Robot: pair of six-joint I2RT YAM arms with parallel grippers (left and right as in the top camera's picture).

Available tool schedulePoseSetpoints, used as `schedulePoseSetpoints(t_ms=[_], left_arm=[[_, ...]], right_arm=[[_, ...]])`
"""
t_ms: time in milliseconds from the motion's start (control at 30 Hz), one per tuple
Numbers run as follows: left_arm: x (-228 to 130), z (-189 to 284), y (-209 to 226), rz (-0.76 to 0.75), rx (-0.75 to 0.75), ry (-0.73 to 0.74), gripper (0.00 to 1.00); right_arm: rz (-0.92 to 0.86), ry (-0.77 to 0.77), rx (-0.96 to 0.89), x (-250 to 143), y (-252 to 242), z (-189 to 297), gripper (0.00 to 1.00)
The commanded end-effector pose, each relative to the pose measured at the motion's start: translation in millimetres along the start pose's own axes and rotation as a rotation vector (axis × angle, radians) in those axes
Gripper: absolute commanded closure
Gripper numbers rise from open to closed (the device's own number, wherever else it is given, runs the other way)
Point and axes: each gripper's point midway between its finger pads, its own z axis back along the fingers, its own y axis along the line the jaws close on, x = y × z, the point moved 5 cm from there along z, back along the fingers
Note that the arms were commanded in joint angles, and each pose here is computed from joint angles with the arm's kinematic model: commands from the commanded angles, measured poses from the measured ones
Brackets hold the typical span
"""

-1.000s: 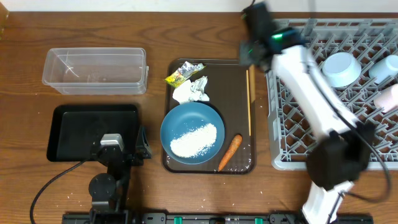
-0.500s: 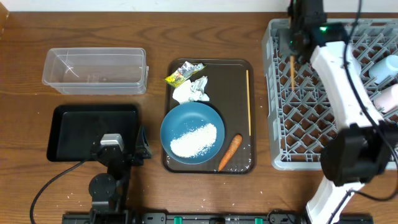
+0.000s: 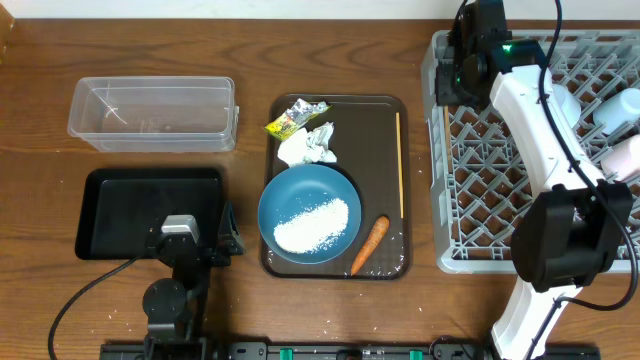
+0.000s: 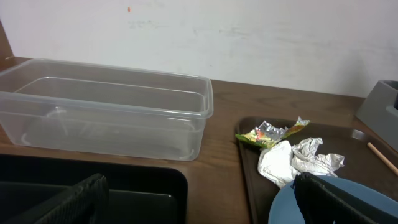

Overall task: Sort waste into correct bins and load items into the dishwasher rack
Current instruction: 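Reach the right gripper back and grasp the second chopstick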

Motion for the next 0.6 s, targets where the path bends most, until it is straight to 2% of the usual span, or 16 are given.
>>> schedulePoseSetpoints(t_ms=[0, 33, 100, 167, 200, 433, 567], left_arm=[[-14, -2, 1, -0.011, -0.003, 0.038, 0.03], [-14, -2, 1, -0.011, -0.003, 0.038, 0.03], [-14, -2, 1, -0.011, -0.003, 0.038, 0.03], [-14, -2, 1, -0.011, -0.003, 0.038, 0.03], [-14, -2, 1, -0.011, -0.003, 0.038, 0.03], [-14, -2, 1, -0.011, -0.003, 0.038, 0.03], [-14, -2, 1, -0.011, -0.003, 0.038, 0.03]], right_arm=[[0.017, -0.066, 0.195, 8, 37, 41, 0.49], [0.023, -0.064, 0.226, 7, 44, 43, 0.44], [0.033, -0.046, 0.258, 1, 61, 44, 0.18], [0.044, -0.013, 0.247, -7, 74, 38, 0.06], [0.043, 0.002, 0.233, -11, 80, 35, 0.03], [0.014, 0.139, 0.104, -50, 117, -15, 0.06], [-0.015, 0.184, -0.013, -68, 121, -47, 0.07]])
